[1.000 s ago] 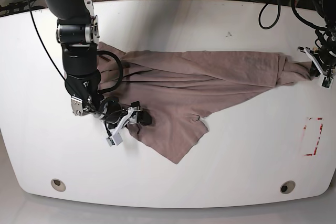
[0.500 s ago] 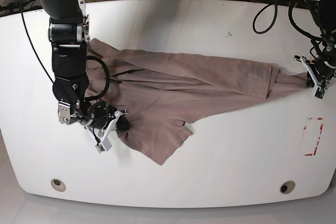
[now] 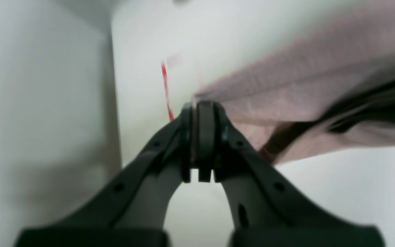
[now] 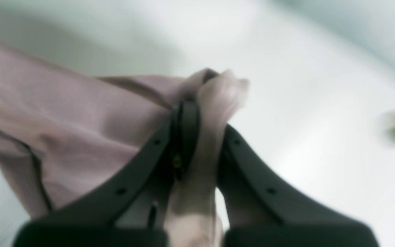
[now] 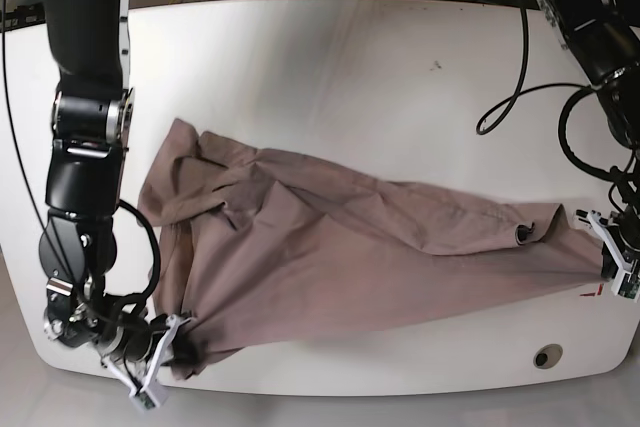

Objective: Fold the T-shirt properly
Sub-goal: 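Lift the shirt high with both grippers, stretching it between them, then swing the held shirt across the table and lay it flat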

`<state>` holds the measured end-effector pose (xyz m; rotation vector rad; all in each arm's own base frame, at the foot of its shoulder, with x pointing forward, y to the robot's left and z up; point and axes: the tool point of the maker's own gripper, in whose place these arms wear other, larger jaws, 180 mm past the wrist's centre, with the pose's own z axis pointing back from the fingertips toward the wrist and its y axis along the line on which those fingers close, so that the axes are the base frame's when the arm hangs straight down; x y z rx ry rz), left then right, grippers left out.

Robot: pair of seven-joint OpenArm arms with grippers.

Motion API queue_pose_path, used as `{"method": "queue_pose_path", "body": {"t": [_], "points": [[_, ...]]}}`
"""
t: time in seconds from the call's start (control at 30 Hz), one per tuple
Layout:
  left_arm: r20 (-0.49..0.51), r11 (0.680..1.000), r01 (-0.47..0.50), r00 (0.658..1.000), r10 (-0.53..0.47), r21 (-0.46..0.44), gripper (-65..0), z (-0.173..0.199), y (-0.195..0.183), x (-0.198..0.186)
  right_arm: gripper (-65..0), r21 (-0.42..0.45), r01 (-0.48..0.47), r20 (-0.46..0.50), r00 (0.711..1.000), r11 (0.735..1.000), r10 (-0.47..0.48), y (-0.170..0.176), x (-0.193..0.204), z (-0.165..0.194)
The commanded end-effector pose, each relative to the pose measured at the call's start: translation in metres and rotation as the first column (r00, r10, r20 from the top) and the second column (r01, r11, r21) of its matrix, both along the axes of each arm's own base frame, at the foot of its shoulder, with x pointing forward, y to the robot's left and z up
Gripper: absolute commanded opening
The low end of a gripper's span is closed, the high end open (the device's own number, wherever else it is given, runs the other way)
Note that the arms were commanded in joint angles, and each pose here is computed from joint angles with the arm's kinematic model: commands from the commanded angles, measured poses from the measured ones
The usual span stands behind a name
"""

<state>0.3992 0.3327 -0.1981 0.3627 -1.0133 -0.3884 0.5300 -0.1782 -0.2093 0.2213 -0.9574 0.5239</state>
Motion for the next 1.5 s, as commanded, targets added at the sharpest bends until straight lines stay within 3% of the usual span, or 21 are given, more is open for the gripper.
{"method": "queue_pose_path", "body": {"t": [0.0,0.3,0.47,0.67,0.77,0.87,1.1,1.47], "points": [[0.130,0.999,-0.030,0.991,0.024,0.046,-65.0,0.058,0.009,0.012,-65.0,-0.008,0.030,0.154,0.988,1.000,-0.029,-0.020,0.020,0.082],[0.365,0.987,-0.135,0.927,0.093,0.091,-65.0,0.185,0.023,0.031,-65.0,-0.058,0.083,0.349,0.935,0.995,-0.057,-0.041,0.028,0.232],[0.462,0.977,-0.155,0.884,0.070,0.147,-65.0,0.247,0.025,0.029,-65.0,-0.103,0.109,0.275,0.958,0.989,-0.077,-0.052,0.023,0.217],[0.479,0.974,-0.147,0.876,0.046,0.174,-65.0,0.259,0.020,0.029,-65.0,-0.168,0.144,0.263,0.960,0.975,-0.096,-0.064,0.012,0.223],[0.442,0.974,-0.139,0.896,0.045,0.181,-65.0,0.241,0.020,0.031,-65.0,-0.196,0.158,0.283,0.954,0.968,-0.099,-0.066,0.006,0.232],[0.390,0.972,-0.128,0.920,0.041,0.198,-65.0,0.212,0.018,0.029,-65.0,-0.208,0.172,0.362,0.928,0.963,-0.087,-0.072,-0.007,0.258],[0.276,0.969,-0.065,0.961,-0.003,0.237,-65.0,0.147,-0.002,0.019,-65.0,-0.114,0.135,0.230,0.967,0.984,-0.106,-0.084,-0.025,0.159],[0.135,0.991,0.045,0.989,-0.063,0.129,-65.0,0.039,-0.036,-0.007,-65.0,-0.111,0.134,0.100,0.987,0.985,-0.123,-0.077,-0.084,0.041]]}}
